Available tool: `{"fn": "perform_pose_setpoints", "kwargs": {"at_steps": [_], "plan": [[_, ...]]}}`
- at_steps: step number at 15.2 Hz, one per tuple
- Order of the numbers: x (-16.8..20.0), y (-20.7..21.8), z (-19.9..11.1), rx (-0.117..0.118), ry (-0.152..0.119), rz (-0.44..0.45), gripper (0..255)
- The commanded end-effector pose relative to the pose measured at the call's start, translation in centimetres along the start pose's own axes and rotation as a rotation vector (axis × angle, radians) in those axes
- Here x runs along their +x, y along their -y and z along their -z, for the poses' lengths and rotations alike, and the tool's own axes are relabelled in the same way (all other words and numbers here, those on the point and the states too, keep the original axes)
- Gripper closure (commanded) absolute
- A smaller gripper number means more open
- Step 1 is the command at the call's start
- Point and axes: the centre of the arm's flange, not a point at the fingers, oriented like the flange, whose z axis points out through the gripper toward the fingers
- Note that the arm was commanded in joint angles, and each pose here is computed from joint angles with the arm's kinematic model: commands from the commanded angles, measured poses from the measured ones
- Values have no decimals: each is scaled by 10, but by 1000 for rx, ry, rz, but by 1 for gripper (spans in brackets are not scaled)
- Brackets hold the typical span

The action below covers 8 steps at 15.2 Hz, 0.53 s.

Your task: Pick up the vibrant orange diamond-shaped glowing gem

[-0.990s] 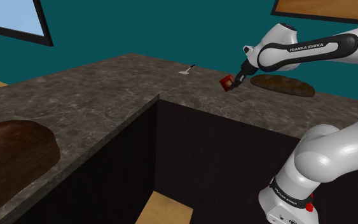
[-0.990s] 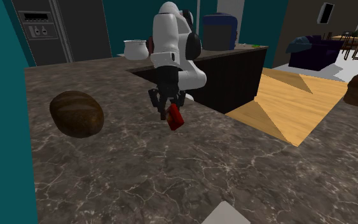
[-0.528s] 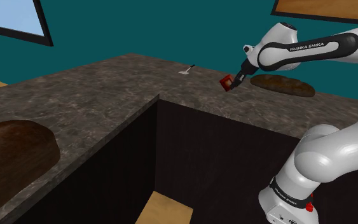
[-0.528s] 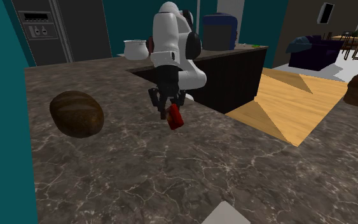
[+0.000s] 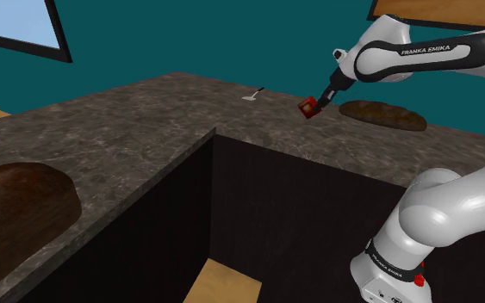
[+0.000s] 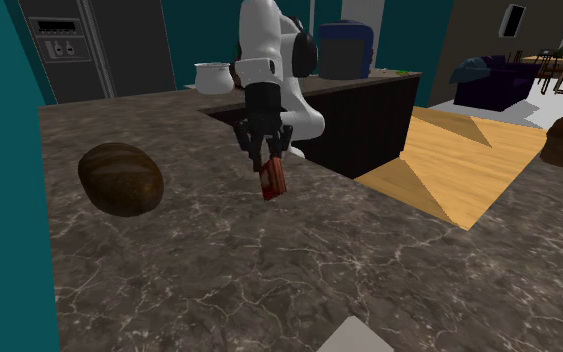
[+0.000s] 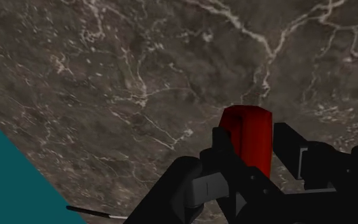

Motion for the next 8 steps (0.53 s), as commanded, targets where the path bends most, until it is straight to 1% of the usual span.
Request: {"fn": "perform_pose_setpoints", "kwargs": {"at_steps": [1, 6, 8], "plan": [[4, -3, 10, 0, 0, 0, 255], [15, -10, 33, 0, 0, 0, 255], [15, -10, 34, 0, 0, 0, 255]]}}
